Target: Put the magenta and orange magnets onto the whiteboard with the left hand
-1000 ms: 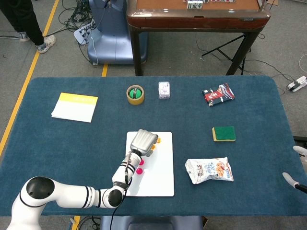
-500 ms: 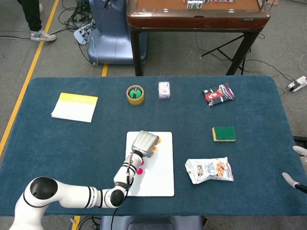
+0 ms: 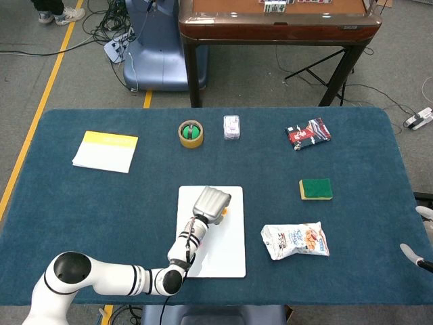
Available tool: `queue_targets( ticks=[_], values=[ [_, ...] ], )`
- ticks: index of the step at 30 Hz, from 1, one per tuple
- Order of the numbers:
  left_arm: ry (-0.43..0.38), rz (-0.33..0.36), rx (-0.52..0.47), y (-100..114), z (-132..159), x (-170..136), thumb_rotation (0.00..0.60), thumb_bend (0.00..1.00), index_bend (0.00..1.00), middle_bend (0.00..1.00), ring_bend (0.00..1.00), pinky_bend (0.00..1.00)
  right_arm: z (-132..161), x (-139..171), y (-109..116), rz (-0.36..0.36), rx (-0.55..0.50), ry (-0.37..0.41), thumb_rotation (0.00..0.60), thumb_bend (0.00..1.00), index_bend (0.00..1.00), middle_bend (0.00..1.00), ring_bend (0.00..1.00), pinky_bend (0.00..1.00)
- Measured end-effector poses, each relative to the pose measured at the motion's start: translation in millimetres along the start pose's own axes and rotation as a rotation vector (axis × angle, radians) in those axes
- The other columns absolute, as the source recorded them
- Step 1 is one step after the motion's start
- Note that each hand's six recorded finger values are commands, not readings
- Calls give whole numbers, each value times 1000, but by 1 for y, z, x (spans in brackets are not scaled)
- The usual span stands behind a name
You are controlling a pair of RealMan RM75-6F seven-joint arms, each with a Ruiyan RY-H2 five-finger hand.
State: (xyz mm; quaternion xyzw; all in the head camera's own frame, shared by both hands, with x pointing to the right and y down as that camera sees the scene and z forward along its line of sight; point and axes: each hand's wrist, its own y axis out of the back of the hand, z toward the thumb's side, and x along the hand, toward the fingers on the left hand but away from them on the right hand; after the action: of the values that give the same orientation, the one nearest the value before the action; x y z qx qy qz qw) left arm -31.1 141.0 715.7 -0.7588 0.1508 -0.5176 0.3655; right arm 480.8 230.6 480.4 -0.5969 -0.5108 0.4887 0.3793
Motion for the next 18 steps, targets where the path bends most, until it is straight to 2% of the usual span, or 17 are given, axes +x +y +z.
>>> queue_targets(
  ticks=[2,9,18],
  values=[
    [2,6,2,1,1,1,600,309,552,1000,1000,1000,0,0,0,-1,0,0,600,56,262,319,305,423],
    [3,13,5,1,0,0,600,309,362,1000,1000,1000,0,0,0,0,-1,1,600,56,262,320,305,423],
    [17,14,4,2,-5,-3,600,309,330,1000,1000,1000,1,0,-2,7,3,3,600,56,262,322,305,423]
  ],
)
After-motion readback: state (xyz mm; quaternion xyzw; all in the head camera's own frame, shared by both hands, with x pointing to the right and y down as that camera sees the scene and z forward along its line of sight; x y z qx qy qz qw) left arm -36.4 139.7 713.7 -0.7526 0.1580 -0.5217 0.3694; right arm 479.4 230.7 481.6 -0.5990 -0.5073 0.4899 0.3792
